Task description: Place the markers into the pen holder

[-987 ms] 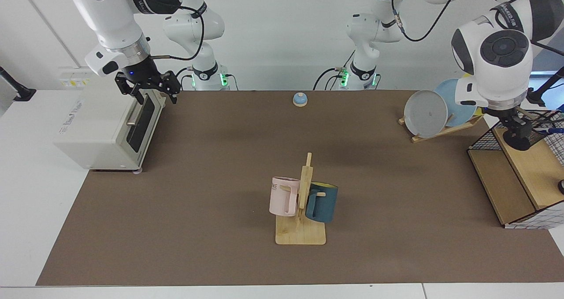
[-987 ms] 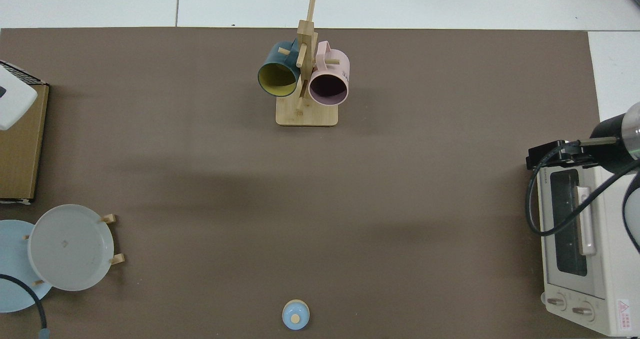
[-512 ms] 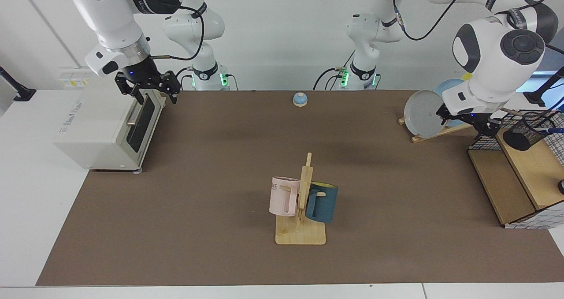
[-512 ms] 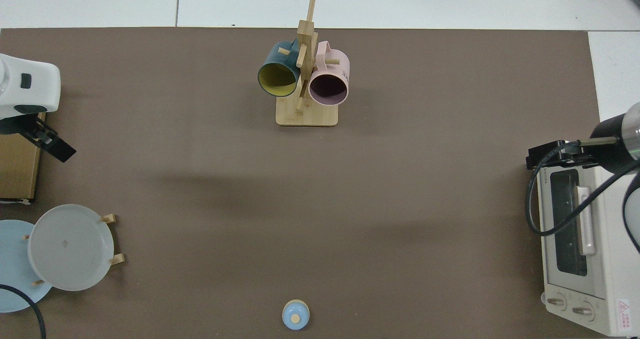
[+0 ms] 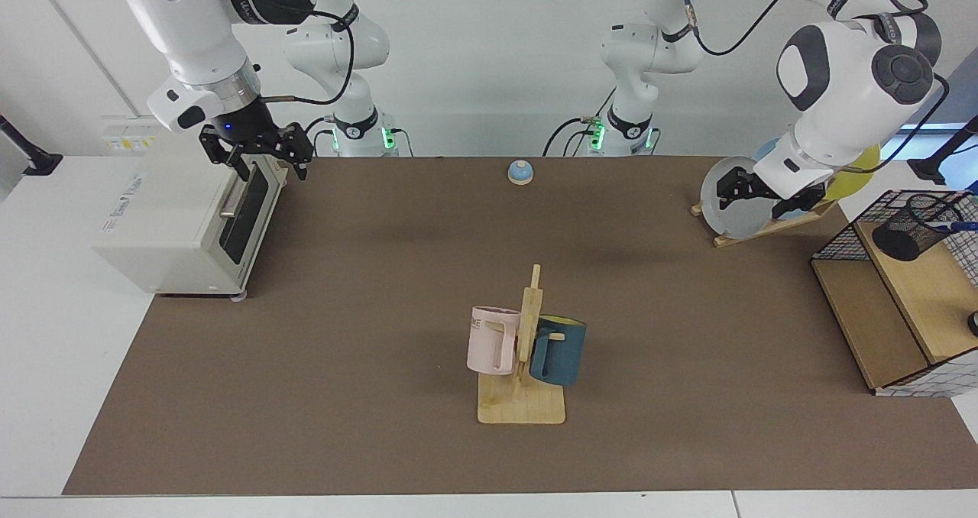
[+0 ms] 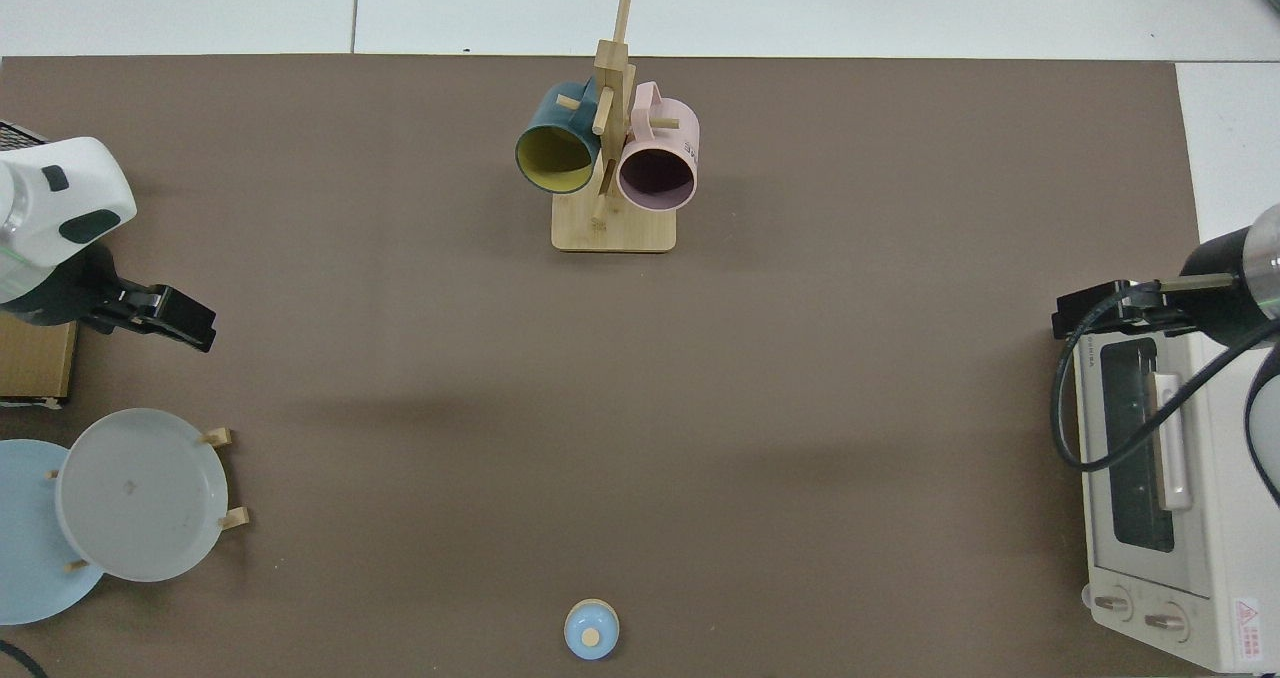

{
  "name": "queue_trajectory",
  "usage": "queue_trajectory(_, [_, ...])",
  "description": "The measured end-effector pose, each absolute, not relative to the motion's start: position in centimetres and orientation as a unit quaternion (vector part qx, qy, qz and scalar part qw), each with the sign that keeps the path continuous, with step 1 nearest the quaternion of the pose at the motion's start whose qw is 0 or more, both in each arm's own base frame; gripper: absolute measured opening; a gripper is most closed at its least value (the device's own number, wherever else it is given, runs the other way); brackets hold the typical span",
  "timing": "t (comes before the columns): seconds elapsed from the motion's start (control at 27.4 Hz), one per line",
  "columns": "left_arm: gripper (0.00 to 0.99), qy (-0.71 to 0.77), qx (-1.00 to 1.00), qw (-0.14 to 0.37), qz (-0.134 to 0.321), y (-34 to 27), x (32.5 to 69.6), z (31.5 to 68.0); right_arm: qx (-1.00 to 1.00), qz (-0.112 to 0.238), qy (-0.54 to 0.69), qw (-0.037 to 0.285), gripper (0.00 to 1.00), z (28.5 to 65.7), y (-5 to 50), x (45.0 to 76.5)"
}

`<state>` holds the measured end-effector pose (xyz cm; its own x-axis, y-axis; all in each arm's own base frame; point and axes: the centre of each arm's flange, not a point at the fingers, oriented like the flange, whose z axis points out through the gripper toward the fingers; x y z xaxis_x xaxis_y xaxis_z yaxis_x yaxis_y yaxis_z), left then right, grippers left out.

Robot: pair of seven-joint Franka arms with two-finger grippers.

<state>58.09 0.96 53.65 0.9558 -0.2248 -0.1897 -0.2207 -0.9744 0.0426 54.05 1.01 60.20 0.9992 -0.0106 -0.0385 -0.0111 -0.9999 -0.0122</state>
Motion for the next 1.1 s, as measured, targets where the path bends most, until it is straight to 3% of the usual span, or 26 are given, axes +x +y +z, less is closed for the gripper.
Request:
queue_trajectory(0.22, [0.991,-0.098,0.992,0.03,-0.068,-1.7,56.9,56.9,-1.0,0.019,0.005,0.006,1.0,60.2,1.0,54.1])
queue_trajectory(0.48, [0.991,-0.098,0.995,0.009,-0.029,-5.8,55.0,61.2,-1.0,0.019,0.005,0.006,1.0,60.2,1.0,54.1])
queue_trajectory(1.1, [0.991,-0.069,0.997,0.007,-0.033,-2.4,55.3,60.7,-1.0,0.019,0.005,0.006,1.0,60.2,1.0,54.1])
